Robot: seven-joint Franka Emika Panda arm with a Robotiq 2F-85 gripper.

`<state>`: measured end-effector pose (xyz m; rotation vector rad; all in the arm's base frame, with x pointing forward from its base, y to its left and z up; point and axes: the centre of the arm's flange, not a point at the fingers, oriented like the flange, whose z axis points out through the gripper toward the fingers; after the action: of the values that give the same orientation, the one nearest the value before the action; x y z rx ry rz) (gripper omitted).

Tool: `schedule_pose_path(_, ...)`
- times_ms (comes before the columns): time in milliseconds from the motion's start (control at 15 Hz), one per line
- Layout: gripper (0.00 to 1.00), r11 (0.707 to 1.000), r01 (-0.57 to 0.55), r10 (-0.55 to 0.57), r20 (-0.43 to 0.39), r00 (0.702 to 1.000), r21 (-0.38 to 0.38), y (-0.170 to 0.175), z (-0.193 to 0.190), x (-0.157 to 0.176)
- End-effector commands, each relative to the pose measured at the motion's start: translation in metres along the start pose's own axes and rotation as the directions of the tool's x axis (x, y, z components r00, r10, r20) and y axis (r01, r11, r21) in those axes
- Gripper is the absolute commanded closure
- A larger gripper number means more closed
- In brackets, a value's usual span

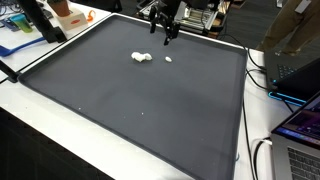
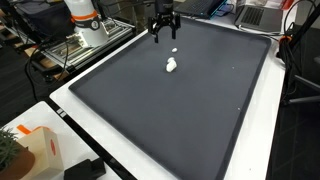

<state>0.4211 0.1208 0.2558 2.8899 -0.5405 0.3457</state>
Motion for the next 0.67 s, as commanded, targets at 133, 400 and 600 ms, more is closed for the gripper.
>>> schedule_pose_path(133,0.00,0.963,0.251,-0.242,-0.090,0.966,0.099,0.039,0.013,0.008)
schedule_pose_path(400,0.00,0.886,0.428,-0.405,-0.153,0.902,0.181,0.080,0.023,0.008)
schedule_pose_path(600,0.00,0.804,0.550,-0.517,-0.194,0.834,0.225,0.107,0.036,0.002)
